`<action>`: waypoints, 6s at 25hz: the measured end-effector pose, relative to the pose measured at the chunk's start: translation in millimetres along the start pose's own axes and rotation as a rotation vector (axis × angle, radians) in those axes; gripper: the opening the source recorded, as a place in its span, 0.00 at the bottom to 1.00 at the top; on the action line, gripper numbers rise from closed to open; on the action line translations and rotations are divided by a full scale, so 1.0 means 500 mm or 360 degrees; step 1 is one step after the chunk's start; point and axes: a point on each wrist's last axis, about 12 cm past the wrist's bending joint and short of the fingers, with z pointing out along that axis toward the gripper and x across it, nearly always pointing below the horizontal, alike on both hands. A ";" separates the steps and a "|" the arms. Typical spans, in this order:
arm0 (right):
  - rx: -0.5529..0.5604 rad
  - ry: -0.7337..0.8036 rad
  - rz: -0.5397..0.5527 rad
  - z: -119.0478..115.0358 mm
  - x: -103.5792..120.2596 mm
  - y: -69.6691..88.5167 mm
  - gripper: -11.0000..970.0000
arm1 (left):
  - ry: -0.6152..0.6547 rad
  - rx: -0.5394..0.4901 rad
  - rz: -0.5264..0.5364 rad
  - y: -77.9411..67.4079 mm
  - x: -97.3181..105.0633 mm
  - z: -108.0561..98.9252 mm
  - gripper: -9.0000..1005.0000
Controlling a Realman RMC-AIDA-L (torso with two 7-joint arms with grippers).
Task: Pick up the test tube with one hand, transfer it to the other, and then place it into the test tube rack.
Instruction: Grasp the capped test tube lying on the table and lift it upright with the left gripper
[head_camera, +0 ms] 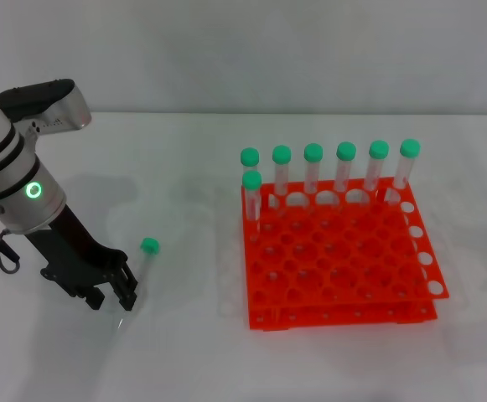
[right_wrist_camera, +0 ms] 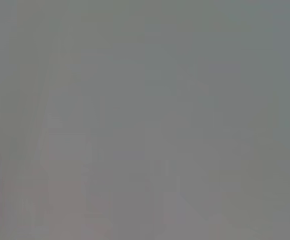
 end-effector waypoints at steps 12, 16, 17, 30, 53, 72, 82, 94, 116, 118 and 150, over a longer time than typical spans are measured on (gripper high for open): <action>-0.0019 0.0003 0.0004 0.001 0.001 0.006 0.88 | -0.0064 -0.0067 -0.0005 0.010 -0.004 0.023 0.50; -0.0026 0.0003 0.0009 0.002 0.001 0.008 0.88 | -0.0065 -0.0068 -0.0005 0.010 -0.004 0.025 0.50; -0.0027 0.0003 0.0009 0.002 0.001 0.008 0.88 | -0.0065 -0.0067 -0.0006 0.010 -0.004 0.025 0.50; -0.0022 0.0007 0.0014 0.001 0.002 0.007 0.88 | -0.0075 -0.0150 0.0030 0.014 -0.010 0.023 0.49; -0.0022 0.0000 0.0019 0.003 0.001 0.009 0.88 | -0.0145 -0.0200 0.0075 0.009 -0.028 0.016 0.24; -0.0039 -0.0054 0.0042 0.007 -0.011 0.004 0.88 | -0.0728 0.0188 0.0060 0.081 -0.017 -0.071 0.27; -0.0046 -0.0069 0.0053 0.011 -0.014 0.004 0.88 | -0.0325 -0.0006 0.0166 0.021 -0.026 -0.053 0.29; -0.0017 -0.0041 0.0053 -0.003 -0.008 0.000 0.88 | -0.0095 -0.0210 0.0182 -0.030 -0.038 -0.022 0.32; -0.0022 -0.0027 0.0051 0.003 -0.006 0.002 0.88 | -0.0064 -0.0245 0.0168 -0.023 -0.030 0.001 0.60; -0.0023 -0.0025 0.0051 0.003 -0.006 0.002 0.88 | -0.0063 -0.0247 0.0163 -0.020 -0.028 0.003 0.62; -0.0039 -0.0038 0.0053 0.012 -0.008 0.007 0.88 | -0.0091 -0.0323 0.0183 -0.011 -0.029 0.027 0.20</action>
